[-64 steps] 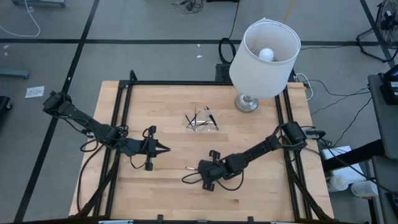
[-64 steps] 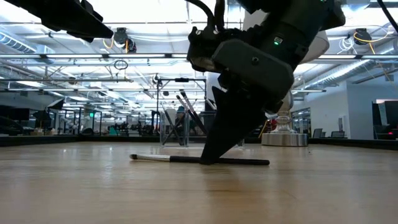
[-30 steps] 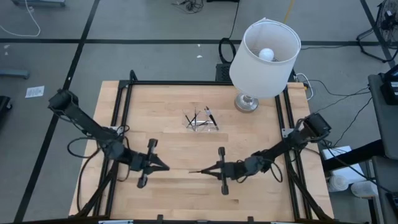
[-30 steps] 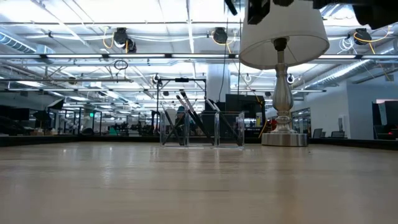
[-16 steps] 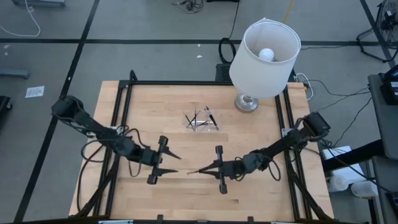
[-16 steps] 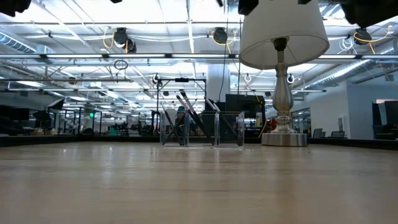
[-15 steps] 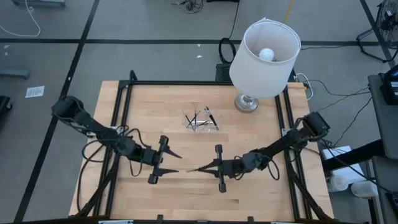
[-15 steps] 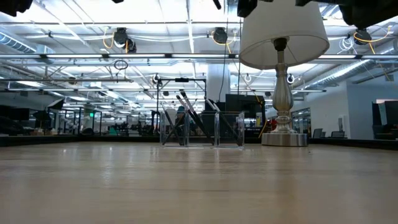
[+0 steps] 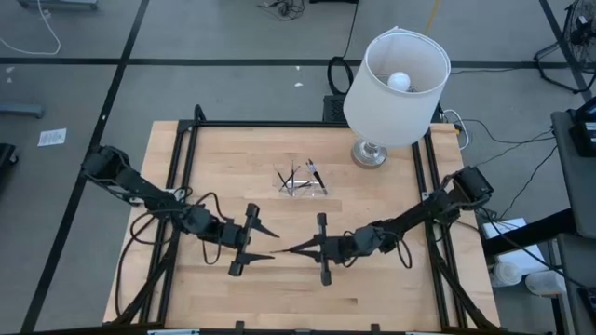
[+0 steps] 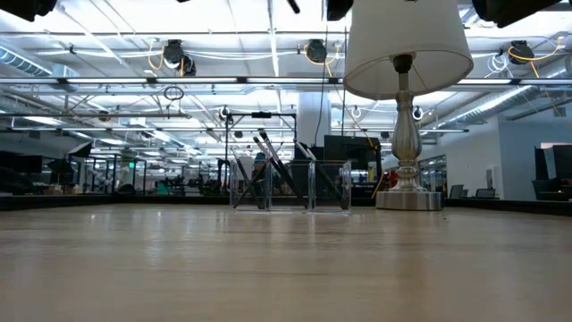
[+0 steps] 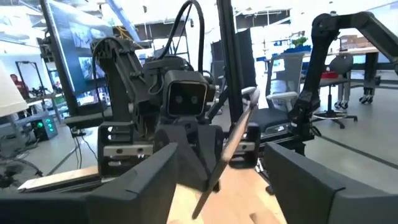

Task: Put items in baskets/containers
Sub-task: Put the black foundation brush transparent organizer

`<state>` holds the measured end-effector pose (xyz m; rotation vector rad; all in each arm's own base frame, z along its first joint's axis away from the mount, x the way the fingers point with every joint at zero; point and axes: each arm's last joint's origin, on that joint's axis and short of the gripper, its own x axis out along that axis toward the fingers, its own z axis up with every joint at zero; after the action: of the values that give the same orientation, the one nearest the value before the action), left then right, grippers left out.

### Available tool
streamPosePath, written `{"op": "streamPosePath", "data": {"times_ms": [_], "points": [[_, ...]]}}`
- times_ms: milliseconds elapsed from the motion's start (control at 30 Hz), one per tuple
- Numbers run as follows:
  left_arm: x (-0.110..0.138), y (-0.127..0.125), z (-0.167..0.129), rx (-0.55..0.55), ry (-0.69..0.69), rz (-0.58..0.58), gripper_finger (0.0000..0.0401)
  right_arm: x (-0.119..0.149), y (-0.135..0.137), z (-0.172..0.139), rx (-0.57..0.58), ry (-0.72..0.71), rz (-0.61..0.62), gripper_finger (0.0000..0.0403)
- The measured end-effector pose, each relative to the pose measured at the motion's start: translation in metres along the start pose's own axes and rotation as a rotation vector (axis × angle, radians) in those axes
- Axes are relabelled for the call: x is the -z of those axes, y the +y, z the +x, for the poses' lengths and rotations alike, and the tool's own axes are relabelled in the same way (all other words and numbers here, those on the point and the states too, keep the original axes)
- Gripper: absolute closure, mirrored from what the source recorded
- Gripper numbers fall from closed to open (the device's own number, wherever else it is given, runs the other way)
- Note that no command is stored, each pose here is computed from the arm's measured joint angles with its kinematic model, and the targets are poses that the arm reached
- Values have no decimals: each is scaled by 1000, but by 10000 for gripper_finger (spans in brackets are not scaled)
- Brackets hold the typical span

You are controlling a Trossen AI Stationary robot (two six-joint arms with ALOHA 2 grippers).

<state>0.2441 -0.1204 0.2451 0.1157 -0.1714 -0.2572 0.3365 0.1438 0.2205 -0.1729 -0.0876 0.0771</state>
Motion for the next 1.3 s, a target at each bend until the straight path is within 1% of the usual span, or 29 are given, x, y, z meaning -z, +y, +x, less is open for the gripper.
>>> {"op": "streamPosePath", "data": {"times_ms": [200,367,467,567,733,767,1100,1200,1300], "points": [[0,0,0,-1,0,-14,192,3,-11,3,50,19,28,403],[0,1,0,-6,1,-11,212,5,-15,5,57,27,35,403],[1,3,1,-12,8,-8,235,5,-15,5,60,32,35,403],[2,6,1,-23,10,-10,277,6,-15,5,59,34,34,403],[2,8,1,-37,16,1,375,6,-15,5,55,36,33,403],[2,7,1,-33,18,4,383,6,-14,4,56,38,32,403],[7,5,1,-17,68,57,387,9,-11,3,44,79,12,399],[9,5,0,-32,92,68,387,9,-6,1,79,90,8,378],[10,4,-3,-55,145,90,387,8,1,-2,133,105,-12,340]]}}
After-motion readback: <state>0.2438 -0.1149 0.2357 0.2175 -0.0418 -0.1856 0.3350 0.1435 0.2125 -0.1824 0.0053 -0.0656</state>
